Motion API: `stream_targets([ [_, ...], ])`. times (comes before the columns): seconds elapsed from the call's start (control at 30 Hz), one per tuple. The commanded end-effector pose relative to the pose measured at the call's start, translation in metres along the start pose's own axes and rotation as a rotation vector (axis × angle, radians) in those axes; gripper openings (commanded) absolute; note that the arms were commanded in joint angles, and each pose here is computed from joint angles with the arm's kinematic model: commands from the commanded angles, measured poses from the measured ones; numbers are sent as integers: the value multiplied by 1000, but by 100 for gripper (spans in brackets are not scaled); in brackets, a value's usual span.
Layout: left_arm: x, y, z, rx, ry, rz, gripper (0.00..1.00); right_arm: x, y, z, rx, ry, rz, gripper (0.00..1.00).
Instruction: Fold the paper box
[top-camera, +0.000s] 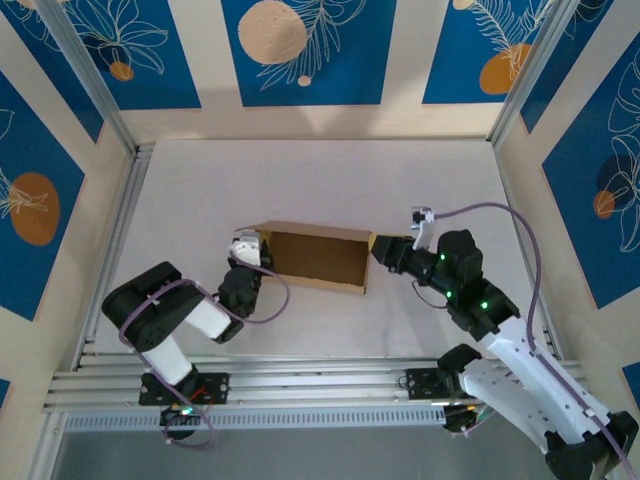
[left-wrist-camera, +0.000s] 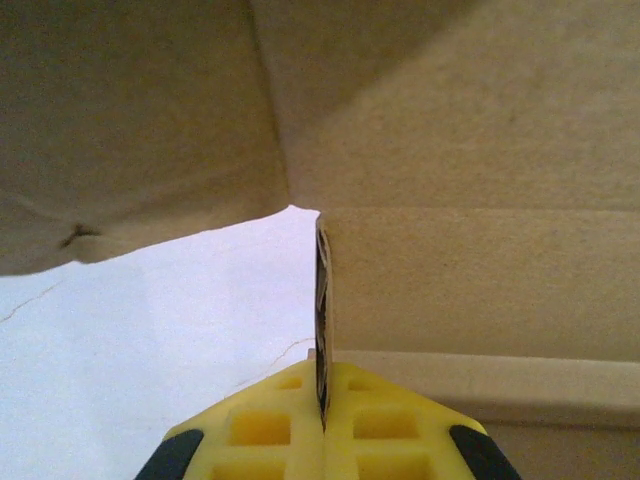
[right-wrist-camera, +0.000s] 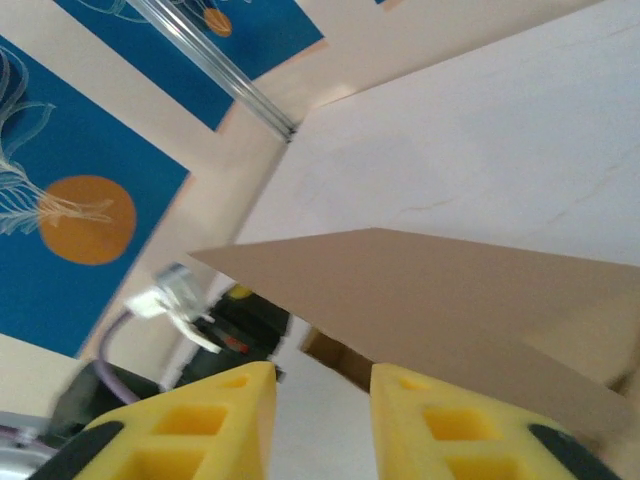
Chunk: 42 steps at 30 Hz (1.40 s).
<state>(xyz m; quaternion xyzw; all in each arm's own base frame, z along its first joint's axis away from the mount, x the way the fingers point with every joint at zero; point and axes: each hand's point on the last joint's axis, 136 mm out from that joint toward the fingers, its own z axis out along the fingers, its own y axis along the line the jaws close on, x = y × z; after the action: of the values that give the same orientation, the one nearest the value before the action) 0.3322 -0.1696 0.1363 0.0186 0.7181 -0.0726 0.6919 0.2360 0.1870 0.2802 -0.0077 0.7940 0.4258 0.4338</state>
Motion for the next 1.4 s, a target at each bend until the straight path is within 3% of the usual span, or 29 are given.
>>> stream_targets([
  [0.0, 25, 3, -1, -35, 87, 50, 0, -5, 34, 8, -73, 104, 128, 30],
  [0.27, 26, -2, -1, -41, 90, 55, 0, 10, 75, 60, 35, 187, 98, 29],
  [0.33, 27, -4, -1, -38, 96, 65, 0, 19, 66, 77, 123, 189, 102, 28],
  [0.6, 25, -10, -7, -8, 85, 92, 1, 18, 43, 110, 236, 146, 74, 27],
  [0.97, 27, -18, -13, 61, 78, 139, 7, 55, -8, 126, 360, 256, 125, 27],
  [1.37, 21, -34, -24, 165, 83, 122, 50, 66, -39, 129, 443, 297, 189, 27],
])
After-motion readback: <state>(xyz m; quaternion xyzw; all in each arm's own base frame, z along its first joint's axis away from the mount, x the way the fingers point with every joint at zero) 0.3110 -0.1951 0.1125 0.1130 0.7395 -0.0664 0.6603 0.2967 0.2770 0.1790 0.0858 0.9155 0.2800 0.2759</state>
